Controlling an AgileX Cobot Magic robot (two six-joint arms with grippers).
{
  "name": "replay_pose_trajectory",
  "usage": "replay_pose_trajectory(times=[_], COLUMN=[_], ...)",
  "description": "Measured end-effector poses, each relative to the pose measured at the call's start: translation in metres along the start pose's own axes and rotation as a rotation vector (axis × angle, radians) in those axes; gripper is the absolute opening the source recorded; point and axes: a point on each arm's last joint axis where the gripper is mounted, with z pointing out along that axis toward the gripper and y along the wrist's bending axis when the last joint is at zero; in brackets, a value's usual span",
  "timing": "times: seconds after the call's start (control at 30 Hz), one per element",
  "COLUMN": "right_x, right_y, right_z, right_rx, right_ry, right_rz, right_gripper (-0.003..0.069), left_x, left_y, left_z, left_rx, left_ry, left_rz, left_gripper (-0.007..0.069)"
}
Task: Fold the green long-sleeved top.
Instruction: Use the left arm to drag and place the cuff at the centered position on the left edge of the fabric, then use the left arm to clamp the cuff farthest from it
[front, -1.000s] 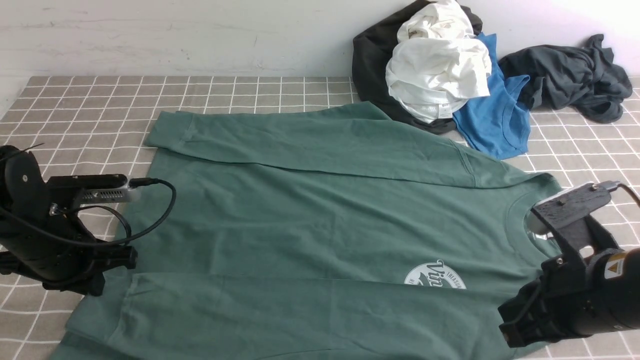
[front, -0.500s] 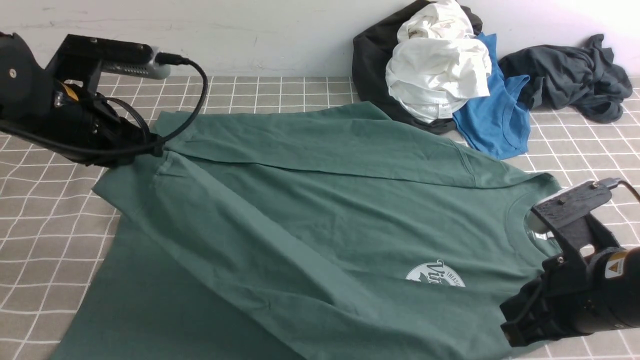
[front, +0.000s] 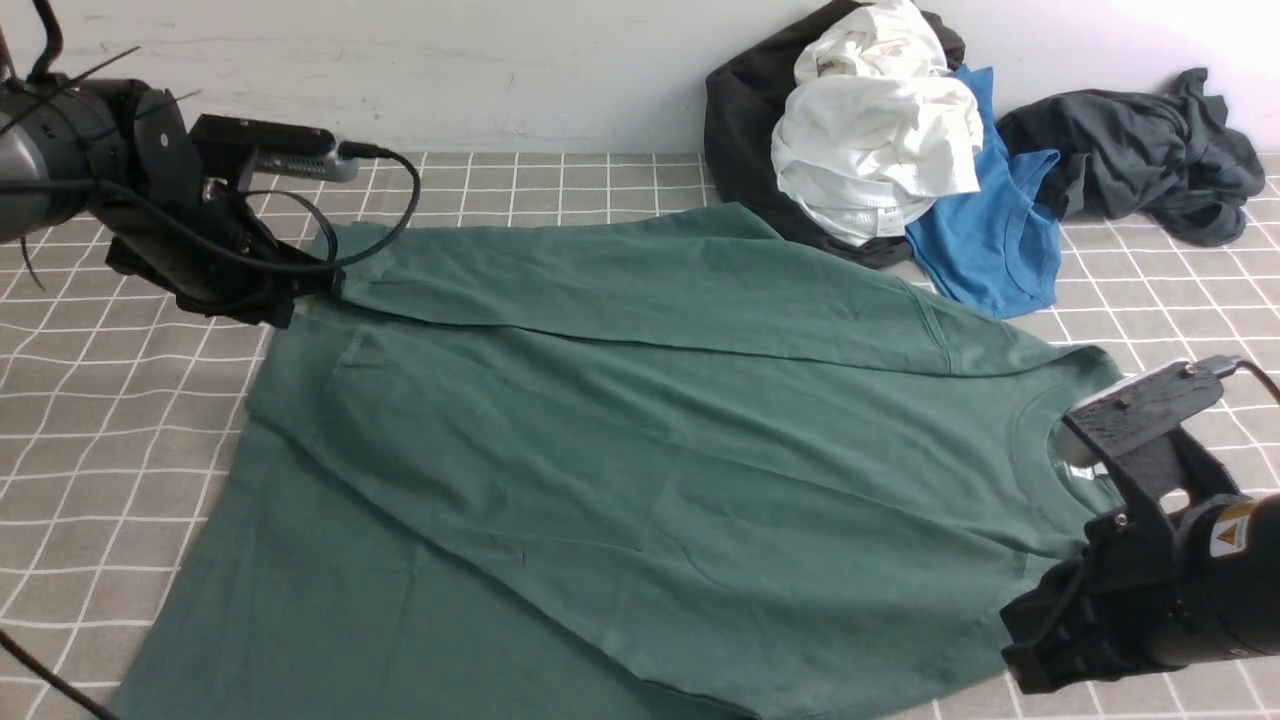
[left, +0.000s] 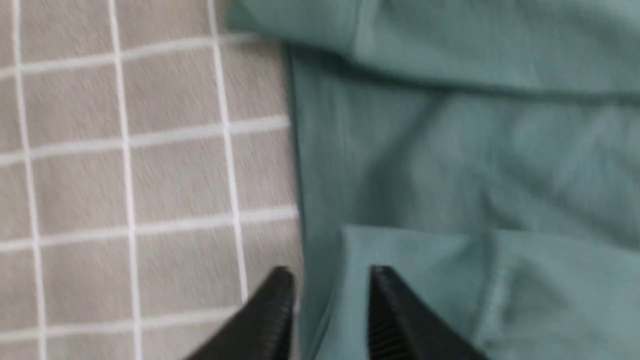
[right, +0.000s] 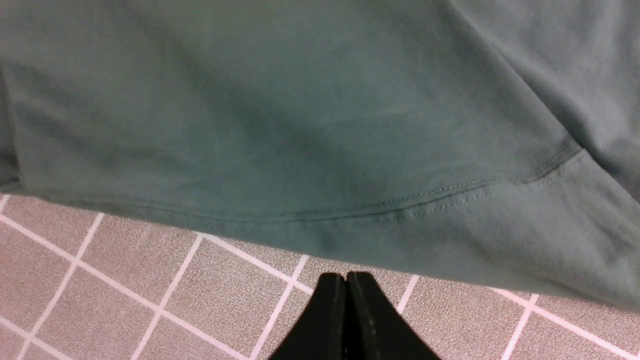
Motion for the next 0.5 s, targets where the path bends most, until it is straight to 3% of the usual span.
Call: replay_pose_trajectory(times=[0.07,0.1,0.2,0.33,0.5], right_x=[0.0,0.0,-0.001,-0.002,-0.002], right_y=[0.0,0.0,0.0,-0.001,-0.001], right_z=[0.0,0.0,0.0,0.0,0.0], right_rx=[0.0,0.0,0.003,0.008,0.01], right_ry=[0.0,-0.001,-0.007,-0.019,-0.024], right_rz=[0.0,0.0,0.0,0.0,0.0], right_gripper=[-0.0007,-0.0007,-0.0007,-0.0007,-0.0007], left_x=[-0.009,-0.023,-0.044,-0.056,-0.051], left_y=[0.003,0.008,0.019,0.031,0.035], left_z=[0.0,0.001,0.011,0.047,0.102], left_rx=[0.0,0.004,0.018,0.042,0.069], left_ry=[-0.011,-0.035,-0.07,-0.081,-0.049], left_rz=[-0.019,-0.061,-0.145,-0.234,-0.307], left_gripper=[0.031,0.0377,0.046,0.0462,0.0388])
